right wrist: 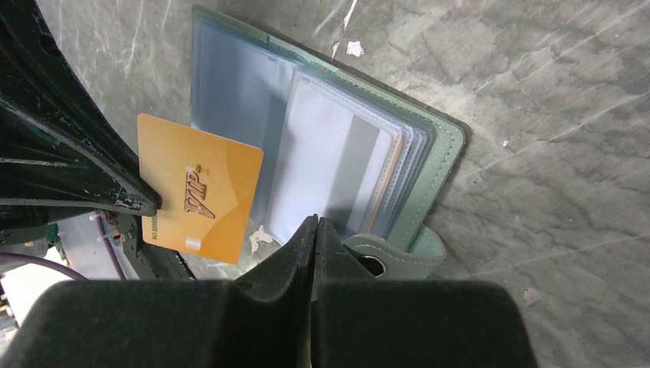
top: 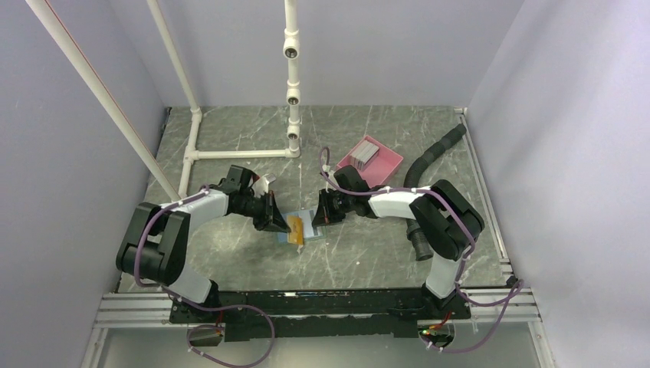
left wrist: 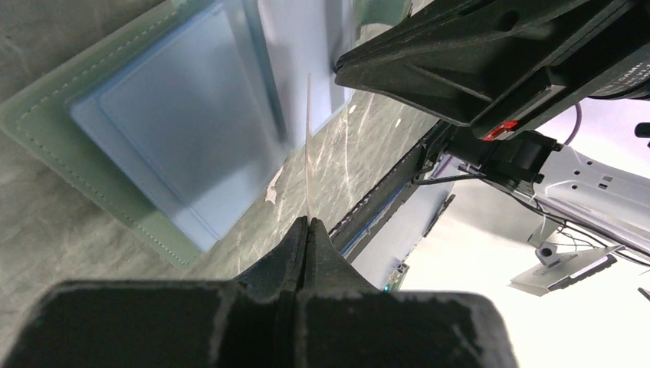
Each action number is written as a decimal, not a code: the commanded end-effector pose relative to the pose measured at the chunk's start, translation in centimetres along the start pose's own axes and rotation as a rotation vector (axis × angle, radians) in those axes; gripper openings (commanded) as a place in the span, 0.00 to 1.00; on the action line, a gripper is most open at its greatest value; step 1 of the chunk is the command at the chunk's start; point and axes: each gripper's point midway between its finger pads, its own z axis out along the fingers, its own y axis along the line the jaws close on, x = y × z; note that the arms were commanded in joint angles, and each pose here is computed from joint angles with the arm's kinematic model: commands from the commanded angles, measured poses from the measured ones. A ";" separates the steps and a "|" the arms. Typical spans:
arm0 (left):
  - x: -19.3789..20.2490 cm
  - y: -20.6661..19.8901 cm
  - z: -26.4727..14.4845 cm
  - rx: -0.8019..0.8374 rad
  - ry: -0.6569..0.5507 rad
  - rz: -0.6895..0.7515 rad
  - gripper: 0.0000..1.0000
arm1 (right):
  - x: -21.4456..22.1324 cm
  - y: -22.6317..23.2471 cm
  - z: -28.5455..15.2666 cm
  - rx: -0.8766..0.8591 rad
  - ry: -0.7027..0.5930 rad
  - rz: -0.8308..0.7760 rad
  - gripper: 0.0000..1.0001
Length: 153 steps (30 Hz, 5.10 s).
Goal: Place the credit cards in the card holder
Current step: Insert the credit card into the card holder.
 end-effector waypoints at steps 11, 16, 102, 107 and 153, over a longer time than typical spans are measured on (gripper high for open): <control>-0.9 0.2 0.2 0.048 -0.007 -0.024 0.00 | 0.6 -2.0 0.6 0.067 0.010 -0.016 0.00; -0.9 0.6 0.0 0.045 -0.014 -0.032 0.00 | 0.6 -2.0 0.7 0.067 0.013 -0.018 0.00; -2.9 1.2 1.0 0.130 0.011 -0.102 0.00 | 1.6 -2.1 1.5 0.029 0.053 -0.005 0.00; -3.6 1.7 1.0 0.082 -0.005 -0.084 0.00 | 1.9 -2.3 1.7 0.029 0.061 -0.004 0.00; -3.6 0.2 6.7 0.018 -0.082 -0.064 0.00 | 2.8 -2.3 0.5 0.045 0.112 0.122 0.00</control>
